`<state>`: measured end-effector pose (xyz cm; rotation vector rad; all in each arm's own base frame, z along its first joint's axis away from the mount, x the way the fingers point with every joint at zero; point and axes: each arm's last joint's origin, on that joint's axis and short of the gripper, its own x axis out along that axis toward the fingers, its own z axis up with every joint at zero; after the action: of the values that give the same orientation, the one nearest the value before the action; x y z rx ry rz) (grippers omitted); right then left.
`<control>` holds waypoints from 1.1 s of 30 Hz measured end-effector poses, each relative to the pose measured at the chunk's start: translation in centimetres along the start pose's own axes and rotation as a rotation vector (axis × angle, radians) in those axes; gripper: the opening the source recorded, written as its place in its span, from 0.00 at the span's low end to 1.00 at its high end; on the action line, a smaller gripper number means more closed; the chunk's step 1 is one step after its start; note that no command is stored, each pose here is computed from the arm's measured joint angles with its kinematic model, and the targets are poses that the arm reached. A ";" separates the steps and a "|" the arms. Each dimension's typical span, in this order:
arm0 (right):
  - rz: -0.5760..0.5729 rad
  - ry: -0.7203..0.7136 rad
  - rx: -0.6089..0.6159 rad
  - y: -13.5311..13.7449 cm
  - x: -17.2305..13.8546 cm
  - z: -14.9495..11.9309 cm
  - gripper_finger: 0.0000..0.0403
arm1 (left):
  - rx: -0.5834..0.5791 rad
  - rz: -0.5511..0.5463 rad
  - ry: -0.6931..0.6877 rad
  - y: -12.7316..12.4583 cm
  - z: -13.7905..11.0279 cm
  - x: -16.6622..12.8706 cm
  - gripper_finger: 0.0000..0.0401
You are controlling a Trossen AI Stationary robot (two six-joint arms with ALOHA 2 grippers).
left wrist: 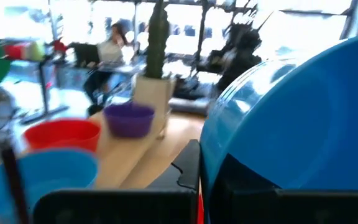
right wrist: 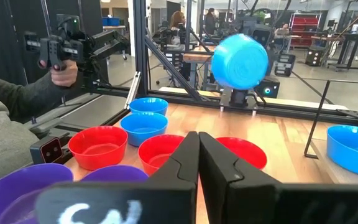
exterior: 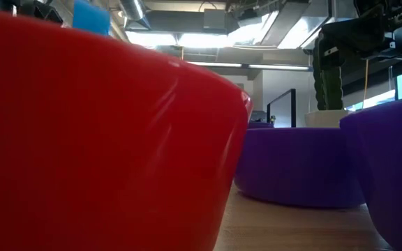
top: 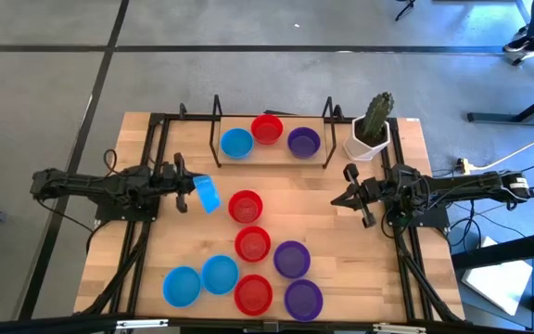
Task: Pick & Place Mini bowls
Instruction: Stack the blue bowl on top of the blue bowl on the shelf
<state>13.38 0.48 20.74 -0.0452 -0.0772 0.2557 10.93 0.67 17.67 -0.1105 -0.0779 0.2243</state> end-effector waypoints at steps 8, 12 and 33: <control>-0.001 0.000 -0.027 0.0 0.0 0.0 0.02 | 0.031 0.016 0.013 -0.4 8.2 1.2 0.01; -0.002 0.000 -0.029 0.0 0.0 0.0 0.02 | 0.132 0.209 0.171 -0.2 12.9 4.0 0.01; -0.026 0.014 -0.069 -0.1 0.0 -0.1 0.02 | 0.067 0.465 1.144 13.4 12.4 21.6 0.01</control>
<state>13.41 0.41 20.63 -0.1140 -0.0728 0.2265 27.94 19.81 29.73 -0.1764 1.1031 0.5974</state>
